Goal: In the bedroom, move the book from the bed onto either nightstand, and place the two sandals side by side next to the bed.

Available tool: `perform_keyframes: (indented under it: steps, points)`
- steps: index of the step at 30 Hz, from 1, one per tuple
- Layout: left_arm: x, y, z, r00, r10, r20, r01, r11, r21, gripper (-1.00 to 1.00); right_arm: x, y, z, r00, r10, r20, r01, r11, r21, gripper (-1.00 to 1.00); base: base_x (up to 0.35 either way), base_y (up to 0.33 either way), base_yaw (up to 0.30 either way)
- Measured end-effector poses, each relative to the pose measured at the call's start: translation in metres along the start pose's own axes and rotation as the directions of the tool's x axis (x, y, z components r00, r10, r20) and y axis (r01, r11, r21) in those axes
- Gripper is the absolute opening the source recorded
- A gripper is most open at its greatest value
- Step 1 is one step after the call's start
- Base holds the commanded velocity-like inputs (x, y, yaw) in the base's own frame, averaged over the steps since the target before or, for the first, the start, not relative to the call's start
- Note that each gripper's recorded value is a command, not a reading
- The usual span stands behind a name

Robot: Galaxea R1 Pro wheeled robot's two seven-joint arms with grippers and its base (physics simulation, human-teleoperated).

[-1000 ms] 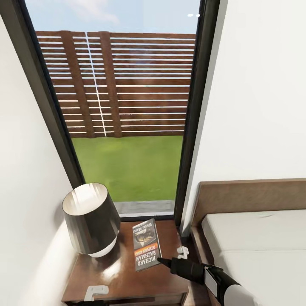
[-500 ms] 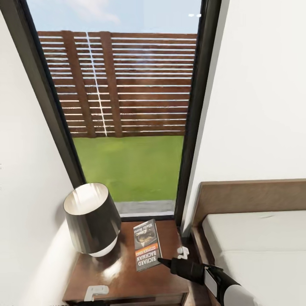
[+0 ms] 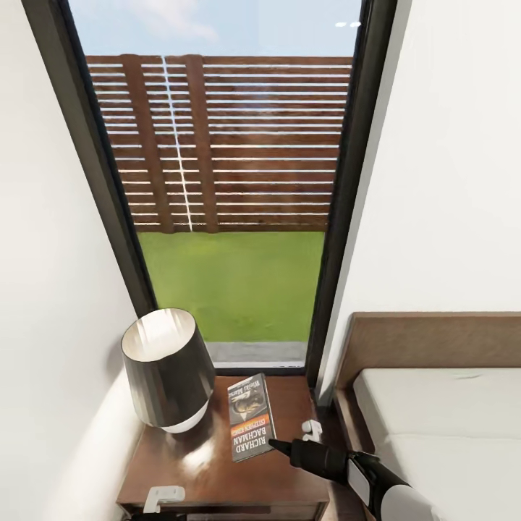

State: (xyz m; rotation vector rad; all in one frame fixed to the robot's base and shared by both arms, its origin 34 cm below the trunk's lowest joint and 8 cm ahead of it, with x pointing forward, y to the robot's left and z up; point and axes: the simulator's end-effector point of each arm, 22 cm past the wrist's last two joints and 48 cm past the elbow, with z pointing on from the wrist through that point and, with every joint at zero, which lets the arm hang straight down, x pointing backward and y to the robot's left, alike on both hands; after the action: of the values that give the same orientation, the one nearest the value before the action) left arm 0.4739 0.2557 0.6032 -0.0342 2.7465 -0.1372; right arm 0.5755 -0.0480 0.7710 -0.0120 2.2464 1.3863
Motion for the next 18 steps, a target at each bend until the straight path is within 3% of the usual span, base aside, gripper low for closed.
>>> perform_keyframes:
  steps: [18]
  points:
    - [0.0006,0.0001,0.0002,1.000,0.000,-0.001,0.000,1.000,0.000,1.00,-0.0001,-0.0005,-0.0002,1.000,0.001,0.001,-0.001,1.000,0.000,-1.00,0.000,0.000,0.012]
